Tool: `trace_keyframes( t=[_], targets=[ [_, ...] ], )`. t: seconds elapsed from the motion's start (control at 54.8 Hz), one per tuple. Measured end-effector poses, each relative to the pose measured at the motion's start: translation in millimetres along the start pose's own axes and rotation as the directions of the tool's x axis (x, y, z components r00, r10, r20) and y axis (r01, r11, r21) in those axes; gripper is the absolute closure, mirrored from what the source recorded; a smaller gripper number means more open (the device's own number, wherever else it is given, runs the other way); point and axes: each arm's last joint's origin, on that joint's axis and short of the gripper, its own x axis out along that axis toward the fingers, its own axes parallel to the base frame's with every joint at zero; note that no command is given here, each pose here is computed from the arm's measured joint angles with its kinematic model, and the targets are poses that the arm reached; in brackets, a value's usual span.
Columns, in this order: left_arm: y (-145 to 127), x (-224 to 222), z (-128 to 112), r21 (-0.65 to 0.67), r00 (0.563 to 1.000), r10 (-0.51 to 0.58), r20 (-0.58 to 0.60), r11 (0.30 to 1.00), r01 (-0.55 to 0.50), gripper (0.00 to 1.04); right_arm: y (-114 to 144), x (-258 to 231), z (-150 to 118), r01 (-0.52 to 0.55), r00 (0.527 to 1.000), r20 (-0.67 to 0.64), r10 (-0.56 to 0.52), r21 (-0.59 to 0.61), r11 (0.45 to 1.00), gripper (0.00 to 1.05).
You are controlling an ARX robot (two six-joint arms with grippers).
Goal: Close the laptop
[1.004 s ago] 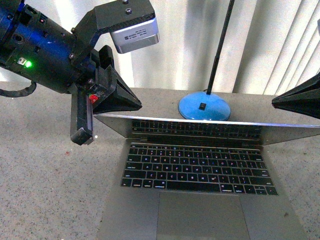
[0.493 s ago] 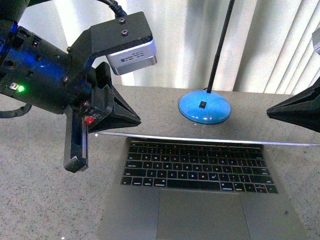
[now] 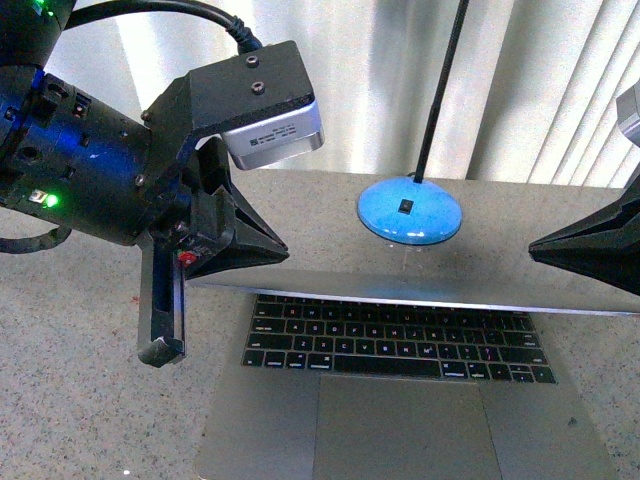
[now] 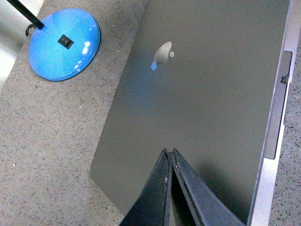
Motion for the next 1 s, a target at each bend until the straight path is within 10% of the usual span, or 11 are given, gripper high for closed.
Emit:
trace_keyframes(
  t=[1.004],
  targets=[
    [-31,27,-22,-0.009,0.998,-0.063,-0.030,0.998,0.062,1.01,19,22,-27,-0.039,0.999,0.006,0.038,0.068,0.997,1.02]
  ],
)
